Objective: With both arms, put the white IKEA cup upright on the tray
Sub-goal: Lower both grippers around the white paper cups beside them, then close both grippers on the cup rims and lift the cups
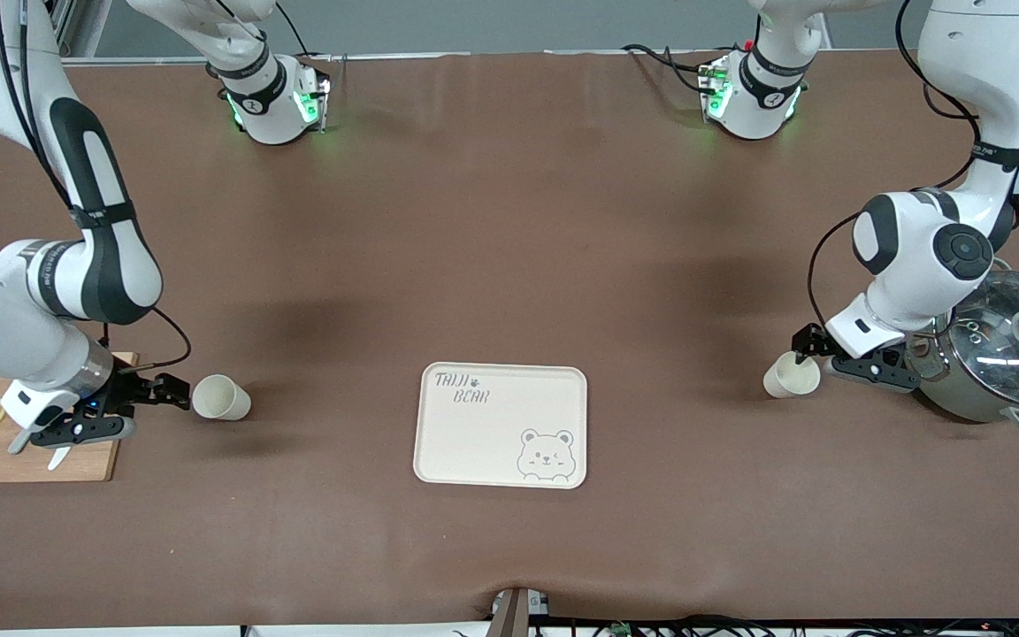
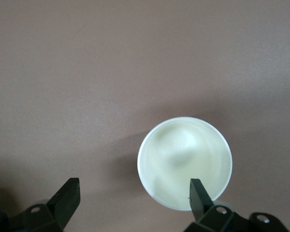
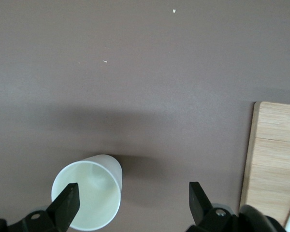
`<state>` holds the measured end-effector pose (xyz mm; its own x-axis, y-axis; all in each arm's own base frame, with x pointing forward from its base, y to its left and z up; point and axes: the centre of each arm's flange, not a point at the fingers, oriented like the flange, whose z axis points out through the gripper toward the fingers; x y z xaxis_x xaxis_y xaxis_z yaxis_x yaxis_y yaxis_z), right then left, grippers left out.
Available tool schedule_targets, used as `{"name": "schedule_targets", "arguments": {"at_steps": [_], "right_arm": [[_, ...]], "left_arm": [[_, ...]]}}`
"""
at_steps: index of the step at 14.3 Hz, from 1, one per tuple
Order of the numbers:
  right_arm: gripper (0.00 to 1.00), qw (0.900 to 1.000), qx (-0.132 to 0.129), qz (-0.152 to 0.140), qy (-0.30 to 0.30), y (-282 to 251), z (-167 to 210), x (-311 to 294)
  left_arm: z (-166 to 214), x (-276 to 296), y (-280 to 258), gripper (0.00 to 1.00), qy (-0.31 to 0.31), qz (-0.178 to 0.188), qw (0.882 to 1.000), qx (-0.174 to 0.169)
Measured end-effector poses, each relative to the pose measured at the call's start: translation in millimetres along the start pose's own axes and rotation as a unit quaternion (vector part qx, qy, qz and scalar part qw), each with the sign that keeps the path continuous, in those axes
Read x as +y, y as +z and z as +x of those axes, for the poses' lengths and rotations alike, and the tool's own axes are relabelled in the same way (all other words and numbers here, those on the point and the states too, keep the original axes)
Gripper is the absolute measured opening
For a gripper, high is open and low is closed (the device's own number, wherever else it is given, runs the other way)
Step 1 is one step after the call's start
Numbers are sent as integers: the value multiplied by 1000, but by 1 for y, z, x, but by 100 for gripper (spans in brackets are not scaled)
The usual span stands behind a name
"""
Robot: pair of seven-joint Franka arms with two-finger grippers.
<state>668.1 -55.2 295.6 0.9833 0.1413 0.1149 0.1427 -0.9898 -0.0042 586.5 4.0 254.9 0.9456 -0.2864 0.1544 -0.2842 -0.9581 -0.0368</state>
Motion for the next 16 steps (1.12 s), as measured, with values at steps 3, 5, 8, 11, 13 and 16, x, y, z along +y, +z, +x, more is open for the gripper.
{"name": "schedule_targets", "arguments": {"at_steps": [3,5,8,11,13,16], "right_arm": [[100,1000,2,-1,-1,13,0,0],[100,1000,1,0,-1,16,0,0],[100,1000,5,-1,-2,20,0,0],[100,1000,21,-5,-3,34,-5,-3],[100,1000,29,-7,-4,45,-13,-7],[100,1000,27,-7,-5,52,-19,-9]], "left_arm": [[6,-2,6,100,0,0,1000,0],[10,-3,12,100,0,-1,1000,0],[13,-4,21,100,-1,-2,1000,-2],[16,-5,28,100,-1,-3,1000,-4],[17,-5,31,100,-4,-4,1000,-4],[17,-3,35,71,-26,-14,1000,-4]]}}
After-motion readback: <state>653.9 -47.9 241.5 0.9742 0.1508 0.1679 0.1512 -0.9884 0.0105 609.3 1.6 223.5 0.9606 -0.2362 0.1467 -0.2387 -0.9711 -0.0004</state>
